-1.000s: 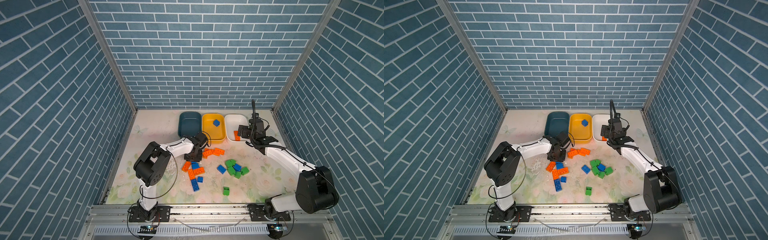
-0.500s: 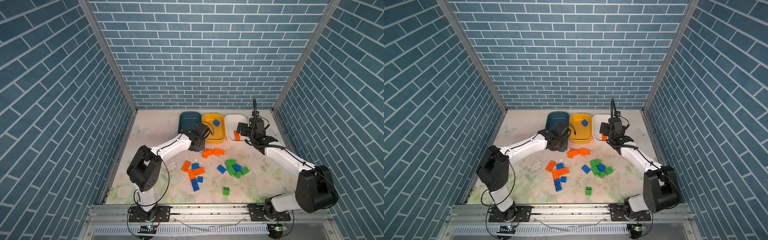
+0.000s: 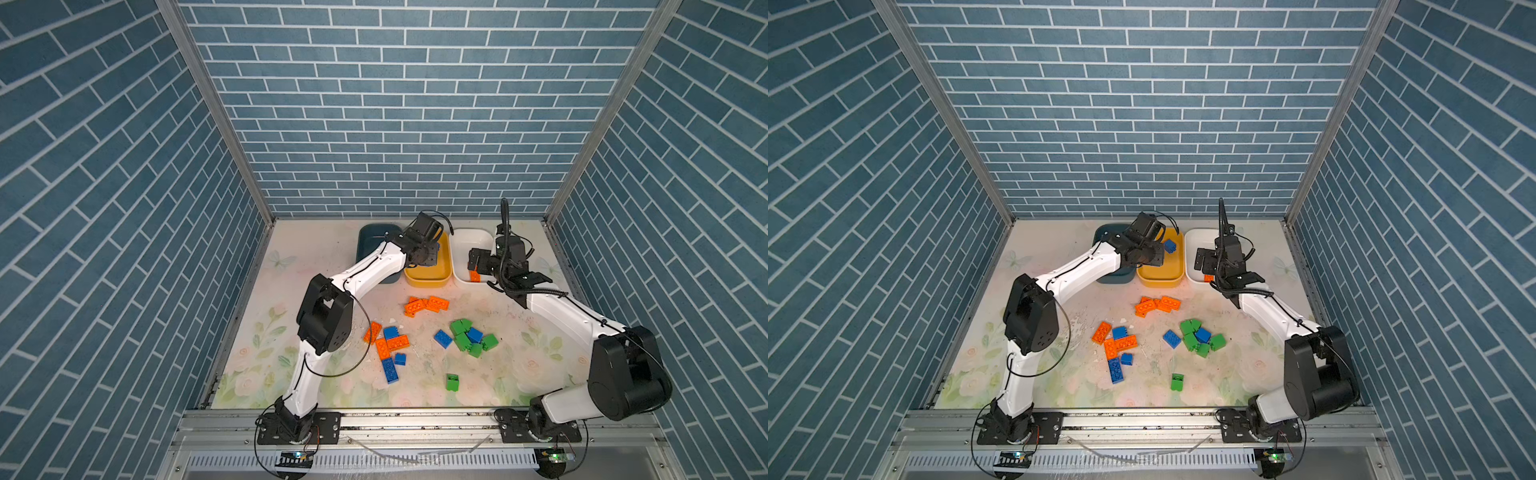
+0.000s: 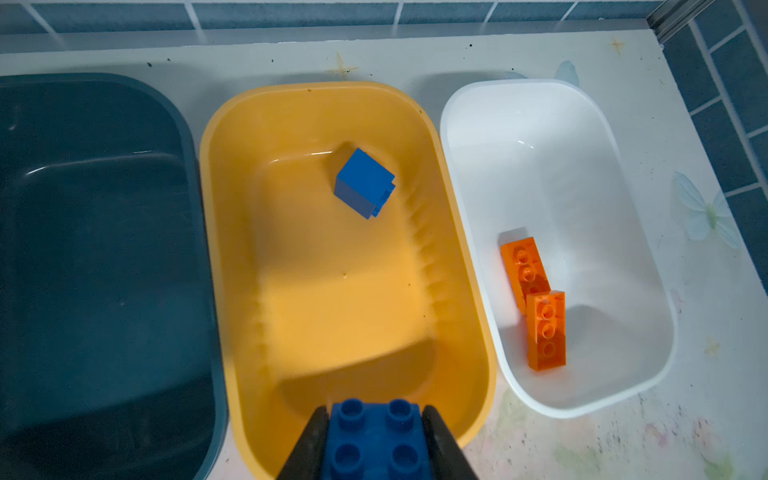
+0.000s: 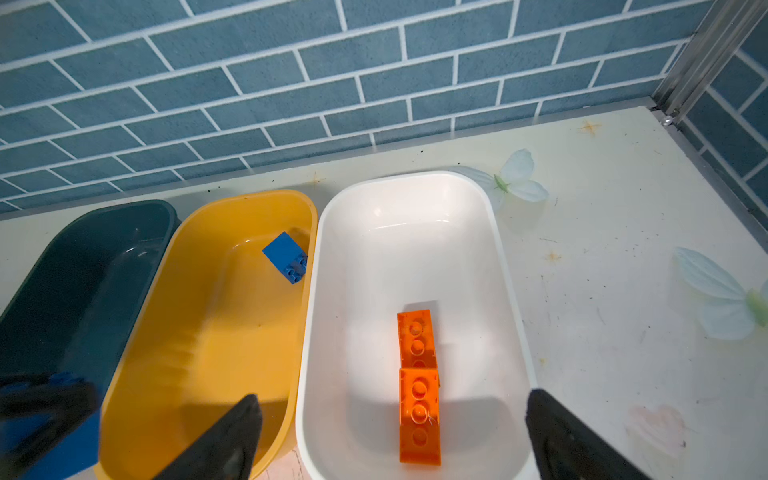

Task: Sort the legos into containers by color
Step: 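Drop the blue brick into the yellow bin while the right reaches out, then grasp a green brick with the left gripper while the right hovers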

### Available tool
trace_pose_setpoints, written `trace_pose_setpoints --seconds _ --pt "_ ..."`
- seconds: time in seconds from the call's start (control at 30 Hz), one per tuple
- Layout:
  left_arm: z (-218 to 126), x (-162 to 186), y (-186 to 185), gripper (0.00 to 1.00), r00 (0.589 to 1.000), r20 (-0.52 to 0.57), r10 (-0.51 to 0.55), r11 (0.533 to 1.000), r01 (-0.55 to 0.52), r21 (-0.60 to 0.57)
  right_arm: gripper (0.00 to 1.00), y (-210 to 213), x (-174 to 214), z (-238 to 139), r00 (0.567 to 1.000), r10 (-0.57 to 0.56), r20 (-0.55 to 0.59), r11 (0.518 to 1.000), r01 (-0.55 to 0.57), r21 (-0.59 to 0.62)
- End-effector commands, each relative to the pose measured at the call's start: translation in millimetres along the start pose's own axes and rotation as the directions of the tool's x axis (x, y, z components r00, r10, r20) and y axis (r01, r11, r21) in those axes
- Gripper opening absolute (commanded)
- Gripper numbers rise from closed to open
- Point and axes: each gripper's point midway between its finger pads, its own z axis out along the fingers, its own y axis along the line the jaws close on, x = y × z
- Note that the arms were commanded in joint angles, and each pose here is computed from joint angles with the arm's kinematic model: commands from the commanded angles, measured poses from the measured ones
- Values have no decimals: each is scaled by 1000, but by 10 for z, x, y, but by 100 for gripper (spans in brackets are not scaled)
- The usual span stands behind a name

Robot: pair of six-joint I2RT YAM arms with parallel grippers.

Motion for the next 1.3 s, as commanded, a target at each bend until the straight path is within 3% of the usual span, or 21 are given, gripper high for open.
trace_pose_setpoints --seconds 0.0,0.13,0.33,0.47,0.6,0.73,0.83,1.03,1.1,1.27 --pt "59 -85 -1 32 1000 -15 26 1000 -26 -6 99 5 35 -84 999 33 -38 999 -33 -2" --pt "111 -199 -107 43 999 -11 39 999 -38 26 99 -82 222 -165 992 61 -111 998 -57 35" --pt "-51 -271 -188 71 999 10 46 997 -47 67 99 -195 561 -320 972 112 -207 992 -99 72" --pt "-241 -189 -258 88 998 29 60 989 -63 136 99 -270 802 -409 956 157 -249 986 -137 94" --pt "-441 26 -306 98 995 38 92 979 -98 179 98 -264 1028 -478 937 179 -301 984 -163 76" --pt "-604 330 -243 99 993 27 115 979 -118 168 96 -139 1232 -547 908 176 -381 982 -191 0" --pt "-687 559 -127 99 995 14 94 981 -95 169 91 115 1401 -624 880 125 -459 967 -211 -140" --pt "-787 836 192 99 999 8 36 995 -36 89 81 558 1665 -737 856 -96 -508 943 -85 -322" --pt "-793 873 271 99 1000 10 12 998 -12 61 74 664 1701 -719 849 -150 -507 940 -37 -340" --pt "-776 881 368 99 1000 13 -29 999 28 35 71 729 1764 -623 832 -165 -529 951 -8 -308"
